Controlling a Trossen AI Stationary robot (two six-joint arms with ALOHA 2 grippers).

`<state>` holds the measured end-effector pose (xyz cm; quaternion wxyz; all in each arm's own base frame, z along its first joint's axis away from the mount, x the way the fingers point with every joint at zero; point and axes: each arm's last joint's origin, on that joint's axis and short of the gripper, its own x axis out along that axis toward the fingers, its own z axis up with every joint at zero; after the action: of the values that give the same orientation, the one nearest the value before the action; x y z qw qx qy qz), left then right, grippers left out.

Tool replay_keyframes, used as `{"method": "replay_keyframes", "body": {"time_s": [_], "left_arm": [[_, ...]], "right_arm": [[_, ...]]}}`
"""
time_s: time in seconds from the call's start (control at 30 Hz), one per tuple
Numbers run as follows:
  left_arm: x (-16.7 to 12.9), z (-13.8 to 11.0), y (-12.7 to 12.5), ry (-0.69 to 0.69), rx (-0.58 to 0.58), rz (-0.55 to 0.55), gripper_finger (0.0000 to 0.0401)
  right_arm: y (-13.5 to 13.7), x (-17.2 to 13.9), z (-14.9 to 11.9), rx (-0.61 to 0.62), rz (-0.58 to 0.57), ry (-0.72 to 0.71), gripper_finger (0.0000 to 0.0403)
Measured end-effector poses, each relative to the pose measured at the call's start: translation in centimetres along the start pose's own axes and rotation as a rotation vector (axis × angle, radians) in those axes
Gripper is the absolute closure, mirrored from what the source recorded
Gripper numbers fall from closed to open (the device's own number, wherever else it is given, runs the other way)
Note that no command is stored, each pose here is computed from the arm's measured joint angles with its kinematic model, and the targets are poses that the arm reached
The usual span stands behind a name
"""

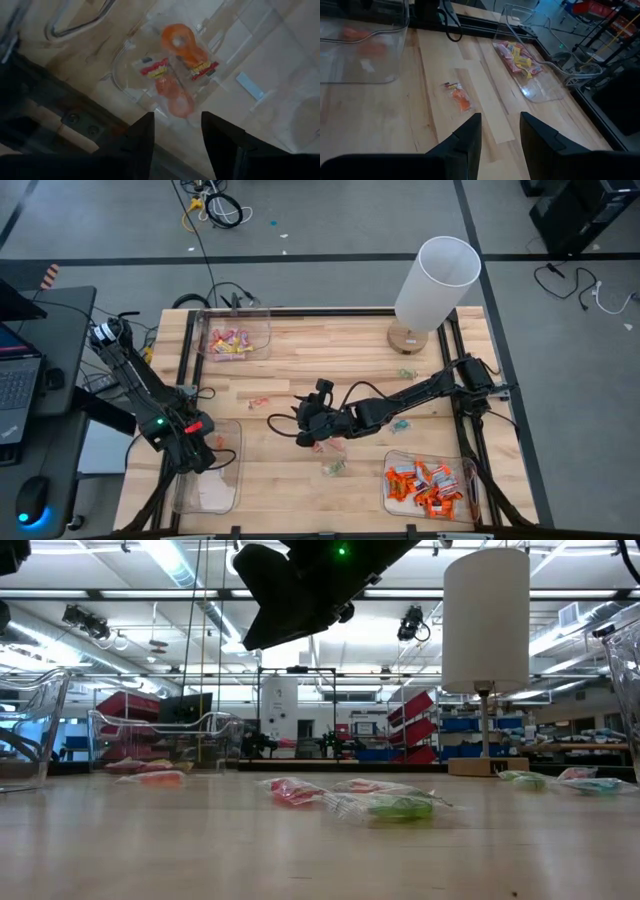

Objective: Sort candy
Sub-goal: Put the orange gummy into the bottom left transparent bin

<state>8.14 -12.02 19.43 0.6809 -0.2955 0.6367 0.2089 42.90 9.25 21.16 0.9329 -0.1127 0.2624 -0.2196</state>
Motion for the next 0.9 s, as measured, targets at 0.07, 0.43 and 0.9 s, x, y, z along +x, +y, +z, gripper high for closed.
{"method": "replay_keyframes", "body": {"time_s": [0.07, 0.43, 0.9], "left_arm": [[0.0, 0.0, -0.1, 0.003, 0.001, -0.007, 0.0228], [0.0, -0.3, -0.3, 0.092, 0.011, -0.022, 0.0223], [-3.8, 0.2, -2.5, -0.150, 0.225, -0.179, 0.0224]], "right_arm": [[0.0, 0.0, 0.0, 0.000, 0.001, 0.000, 0.0283], [-0.3, 0.5, 0.3, 0.026, 0.112, -0.015, 0.0283], [-2.3, 3.0, 1.3, 0.129, 0.292, -0.115, 0.0285]]}}
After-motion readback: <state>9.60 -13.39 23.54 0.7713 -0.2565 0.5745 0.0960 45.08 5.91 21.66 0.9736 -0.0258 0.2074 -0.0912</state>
